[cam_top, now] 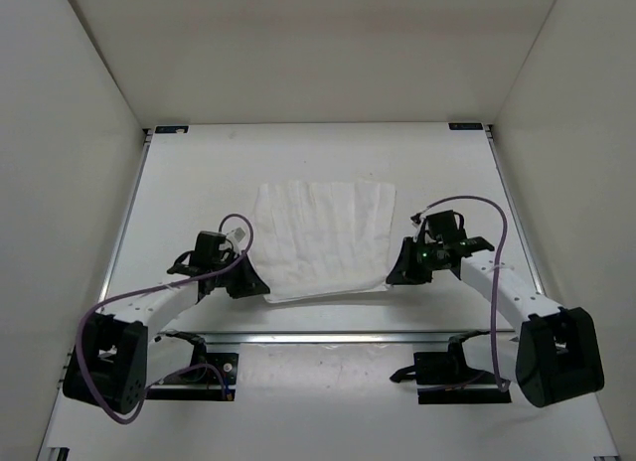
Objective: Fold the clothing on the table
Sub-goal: Flatten the skirt out, then fold the skirt
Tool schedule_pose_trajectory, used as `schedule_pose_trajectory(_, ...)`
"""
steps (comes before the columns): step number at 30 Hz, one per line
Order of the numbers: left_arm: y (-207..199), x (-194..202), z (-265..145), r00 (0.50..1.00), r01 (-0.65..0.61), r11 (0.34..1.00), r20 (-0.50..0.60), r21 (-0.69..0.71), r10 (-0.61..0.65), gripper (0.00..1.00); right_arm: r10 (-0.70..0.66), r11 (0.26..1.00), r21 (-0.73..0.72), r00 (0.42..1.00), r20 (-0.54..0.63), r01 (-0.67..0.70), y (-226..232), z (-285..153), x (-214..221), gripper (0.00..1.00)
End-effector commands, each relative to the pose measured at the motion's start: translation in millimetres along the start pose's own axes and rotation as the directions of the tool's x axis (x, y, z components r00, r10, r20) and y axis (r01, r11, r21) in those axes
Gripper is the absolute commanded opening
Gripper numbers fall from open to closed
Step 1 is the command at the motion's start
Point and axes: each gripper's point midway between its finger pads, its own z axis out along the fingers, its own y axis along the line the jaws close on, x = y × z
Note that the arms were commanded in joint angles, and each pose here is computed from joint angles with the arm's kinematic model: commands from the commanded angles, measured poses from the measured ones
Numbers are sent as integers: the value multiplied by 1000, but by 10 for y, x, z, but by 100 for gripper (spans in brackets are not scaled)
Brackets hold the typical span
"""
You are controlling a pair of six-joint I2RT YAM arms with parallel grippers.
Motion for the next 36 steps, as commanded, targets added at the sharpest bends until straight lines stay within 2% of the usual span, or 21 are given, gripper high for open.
schedule_pose_trajectory(1,128,-21,-93,998,8,999,68,-52,-4,0,-22,999,-38,995,98,26,160,-162,-121,0)
schedule_pose_trajectory(3,-13,-138,-140,995,15,1000,100,-8,-14,0,-47,995,-76,990,130,57,261,-181,-213,0)
schedule_pose_trajectory(5,-245,-466,-199,985,-23,999,171,37,16,0,-98,983,-129,971,216,128,508,-301,-596,0)
schedule_pose_trajectory(6,-404,-676,-252,980,-46,998,196,53,35,0,-103,983,-129,970,219,133,539,-297,-706,0)
schedule_pose_trajectory(8,-890,-1218,-512,957,-129,988,272,91,100,0,-204,960,-117,919,338,256,947,-623,-1219,0)
schedule_pose_trajectory(9,-978,-1355,-541,954,-141,986,279,91,111,0,-236,958,-70,904,356,277,971,-656,-1326,0)
schedule_pose_trajectory(11,-1369,-1719,-864,924,-199,973,354,115,147,0,-303,929,-36,811,500,369,1385,-1100,-1659,0)
schedule_pose_trajectory(12,-1423,-1781,-944,918,-207,972,366,113,153,0,-317,918,-23,770,553,395,1532,-1305,-1753,1)
schedule_pose_trajectory(15,-1800,-2037,-1470,854,-279,954,483,111,194,0,-333,896,-22,703,629,444,1724,-1747,-1760,0)
schedule_pose_trajectory(16,-1866,-2044,-1592,838,-297,948,506,110,204,0,-331,887,-43,700,633,459,1782,-1809,-1715,0)
schedule_pose_trajectory(22,-2255,-1937,-2086,795,-363,915,570,174,207,0,-336,843,-90,651,681,530,2004,-2222,-1494,0)
schedule_pose_trajectory(26,-2221,-2095,-2045,788,-360,921,578,152,212,0,-349,841,-75,643,682,536,1993,-2202,-1620,0)
schedule_pose_trajectory(29,-2092,-2246,-1756,820,-326,932,538,161,194,0,-357,852,-71,676,645,518,1944,-1964,-1852,1)
schedule_pose_trajectory(32,-2085,-2521,-1596,825,-319,934,532,162,189,0,-385,846,-40,661,644,532,2021,-1874,-2096,0)
schedule_pose_trajectory(36,-2273,-2929,-1498,826,-344,926,520,157,218,0,-400,836,-6,615,679,549,2219,-1959,-2551,0)
